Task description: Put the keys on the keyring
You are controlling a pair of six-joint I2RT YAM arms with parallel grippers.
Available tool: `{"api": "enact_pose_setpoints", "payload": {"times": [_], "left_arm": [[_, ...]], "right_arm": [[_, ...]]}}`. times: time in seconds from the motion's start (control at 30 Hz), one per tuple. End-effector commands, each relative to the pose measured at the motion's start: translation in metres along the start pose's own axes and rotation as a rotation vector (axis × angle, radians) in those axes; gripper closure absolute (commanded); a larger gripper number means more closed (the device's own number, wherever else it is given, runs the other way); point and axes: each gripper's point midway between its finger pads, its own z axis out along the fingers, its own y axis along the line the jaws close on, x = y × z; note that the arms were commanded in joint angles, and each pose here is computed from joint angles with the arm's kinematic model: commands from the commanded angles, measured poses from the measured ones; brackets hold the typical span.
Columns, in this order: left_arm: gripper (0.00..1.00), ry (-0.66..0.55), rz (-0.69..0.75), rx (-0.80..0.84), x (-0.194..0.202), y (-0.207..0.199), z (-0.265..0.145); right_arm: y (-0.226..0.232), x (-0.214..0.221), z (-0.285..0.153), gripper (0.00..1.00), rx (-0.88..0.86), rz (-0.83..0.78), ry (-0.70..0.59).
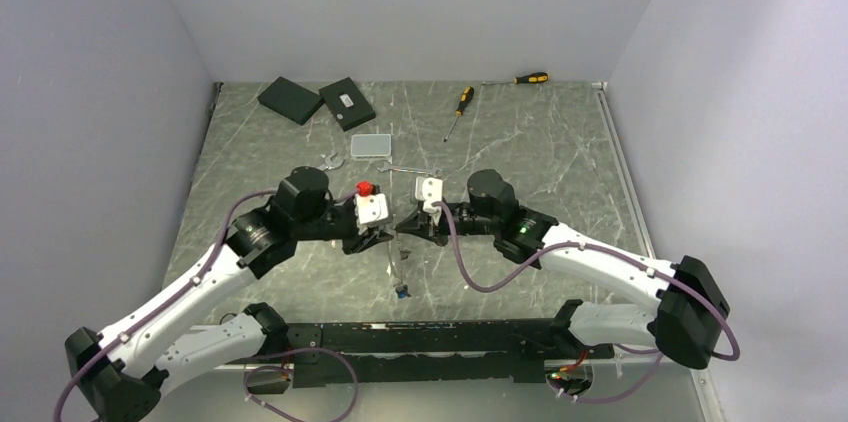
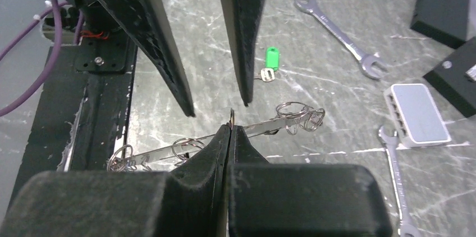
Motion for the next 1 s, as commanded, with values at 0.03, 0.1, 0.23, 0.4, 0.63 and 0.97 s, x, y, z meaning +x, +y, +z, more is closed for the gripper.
{"api": "enact_pose_setpoints", "payload": {"times": [0.03, 0.1, 0.23, 0.4, 0.63, 0.97], "left_arm": [[0.50, -0.153, 0.054, -0.028, -0.028, -0.001, -0.015], [0.47, -0.174, 0.058, -0.039, -0.031, -0.001, -0.019], [0.58, -0.193, 0.055, -0.050, -0.032, 0.000, -0.024], [0.66, -0.246, 0.035, -0.019, -0.041, -0.001, -0.026], [0.68, -0.293, 0.019, 0.029, -0.049, -0.005, -0.027], [0.72, -0.285, 0.004, 0.076, -0.049, -0.007, -0.019]], "right_arm": [[-0.011, -0.050, -0.014, 1.00, 0.075, -0.122, -0.152], [-0.010, -0.055, -0.017, 1.00, 0.076, -0.130, -0.164], [-0.006, -0.067, -0.022, 1.00, 0.067, -0.144, -0.196], [-0.002, -0.074, -0.025, 1.00, 0.049, -0.149, -0.222], [0.002, -0.078, -0.026, 1.00, 0.039, -0.146, -0.245], [0.007, -0.084, -0.027, 1.00, 0.010, -0.146, -0.269]]}}
